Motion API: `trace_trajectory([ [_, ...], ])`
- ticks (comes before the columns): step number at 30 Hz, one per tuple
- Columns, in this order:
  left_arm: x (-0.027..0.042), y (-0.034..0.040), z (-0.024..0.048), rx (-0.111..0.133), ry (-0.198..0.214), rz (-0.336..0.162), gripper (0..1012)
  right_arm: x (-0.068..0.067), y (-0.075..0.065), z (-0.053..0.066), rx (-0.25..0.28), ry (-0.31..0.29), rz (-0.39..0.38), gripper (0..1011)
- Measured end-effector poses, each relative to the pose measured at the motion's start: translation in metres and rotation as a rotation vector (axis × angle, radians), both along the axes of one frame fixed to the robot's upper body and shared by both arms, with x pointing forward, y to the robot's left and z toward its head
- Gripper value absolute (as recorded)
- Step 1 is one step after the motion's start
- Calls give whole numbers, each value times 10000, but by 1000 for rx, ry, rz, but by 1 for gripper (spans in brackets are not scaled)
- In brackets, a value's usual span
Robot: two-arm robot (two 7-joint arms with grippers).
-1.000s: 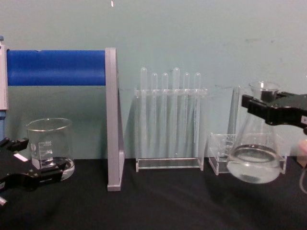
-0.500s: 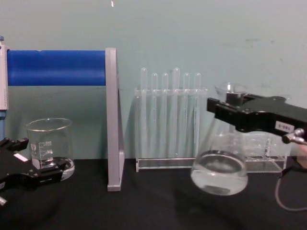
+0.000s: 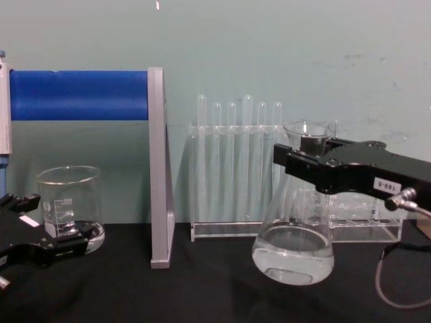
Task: Grasp the erlenmeyer flask with one hand, shake it three times, then place it back.
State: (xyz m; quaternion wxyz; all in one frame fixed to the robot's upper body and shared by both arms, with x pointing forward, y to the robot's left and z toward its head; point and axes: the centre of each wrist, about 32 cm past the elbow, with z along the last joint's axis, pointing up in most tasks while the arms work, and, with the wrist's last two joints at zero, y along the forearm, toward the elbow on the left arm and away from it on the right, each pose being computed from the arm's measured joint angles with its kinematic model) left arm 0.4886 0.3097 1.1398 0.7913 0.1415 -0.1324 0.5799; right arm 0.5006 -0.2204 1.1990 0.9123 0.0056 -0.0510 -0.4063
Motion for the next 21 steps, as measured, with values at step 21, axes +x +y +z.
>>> trace_trajectory([
  [21,0,0,0,0,0,0,1001,-20,44,-331,-21,50,37,457],
])
